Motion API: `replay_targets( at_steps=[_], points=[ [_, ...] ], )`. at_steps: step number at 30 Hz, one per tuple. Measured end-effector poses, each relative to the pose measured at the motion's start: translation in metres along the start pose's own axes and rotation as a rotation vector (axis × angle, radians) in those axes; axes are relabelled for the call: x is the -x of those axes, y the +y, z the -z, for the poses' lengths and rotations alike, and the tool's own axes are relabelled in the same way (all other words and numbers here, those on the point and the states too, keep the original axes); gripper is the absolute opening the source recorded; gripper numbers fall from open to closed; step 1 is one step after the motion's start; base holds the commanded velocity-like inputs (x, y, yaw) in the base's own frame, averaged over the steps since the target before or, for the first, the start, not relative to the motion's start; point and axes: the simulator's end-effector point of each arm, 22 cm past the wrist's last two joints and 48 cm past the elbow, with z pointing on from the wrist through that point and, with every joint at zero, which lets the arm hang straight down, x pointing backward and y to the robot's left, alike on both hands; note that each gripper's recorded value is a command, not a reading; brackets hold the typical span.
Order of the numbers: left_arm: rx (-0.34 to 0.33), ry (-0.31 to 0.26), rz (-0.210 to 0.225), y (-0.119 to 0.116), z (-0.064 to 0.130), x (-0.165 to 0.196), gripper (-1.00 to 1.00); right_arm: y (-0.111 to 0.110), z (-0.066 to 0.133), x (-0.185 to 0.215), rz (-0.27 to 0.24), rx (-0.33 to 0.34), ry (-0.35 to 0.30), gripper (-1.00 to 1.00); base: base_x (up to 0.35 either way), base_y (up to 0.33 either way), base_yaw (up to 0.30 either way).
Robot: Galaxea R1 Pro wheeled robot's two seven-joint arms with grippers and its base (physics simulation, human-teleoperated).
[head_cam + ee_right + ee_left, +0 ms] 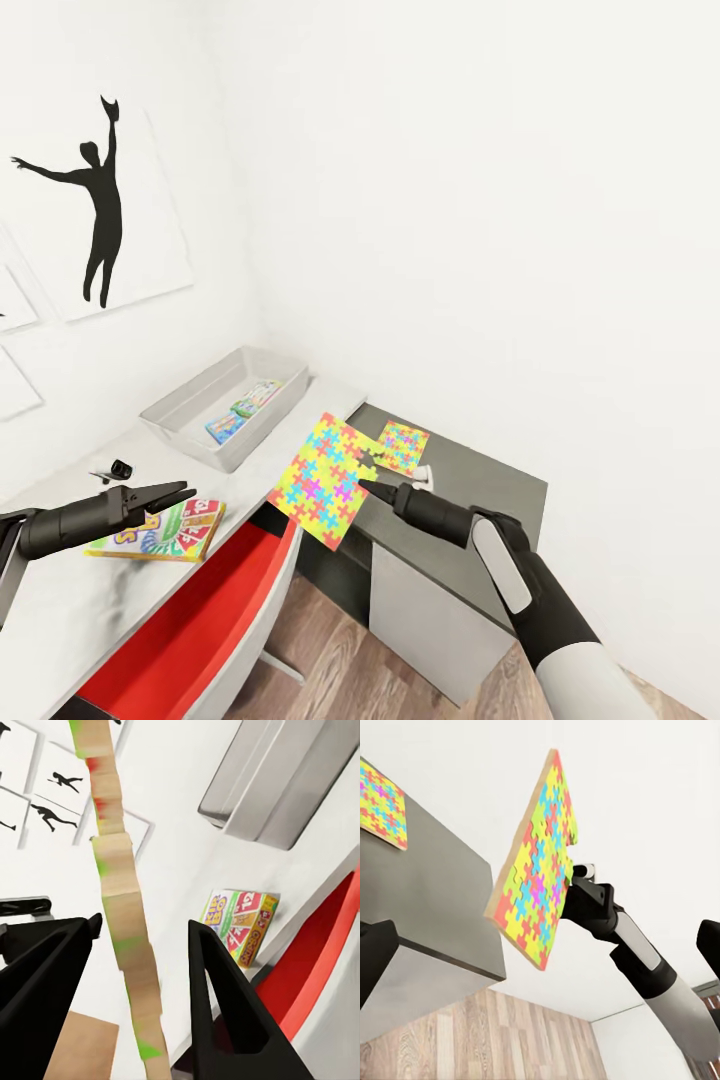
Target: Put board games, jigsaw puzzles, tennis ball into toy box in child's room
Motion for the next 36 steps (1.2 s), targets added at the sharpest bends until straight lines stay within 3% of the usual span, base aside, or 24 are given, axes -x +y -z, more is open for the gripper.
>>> replay_targets(
  at_steps=[7,19,36],
  points=[
    [0.000,-0.001,0.000,0.0001,0.0003,0.0000,1.00,0.0013,-0.0017,-0.0009,0.000,0.002,0.001,-1.00,0.000,0.000,0.118],
    [-0.001,-0.002,0.001,0.0000,0.0002,-0.0006,1.00,-0.0044,-0.0025,-0.0062,0.019,-0.024,0.022,-1.00,0.143,-0.053,0.284],
    [0.000,-0.004,0.002,0.0005,0.0011,-0.0014,1.00,-0.0043,-0.0022,-0.0062,0.020,-0.023,0.023,-1.00,0.026,0.049,0.292]
  ],
)
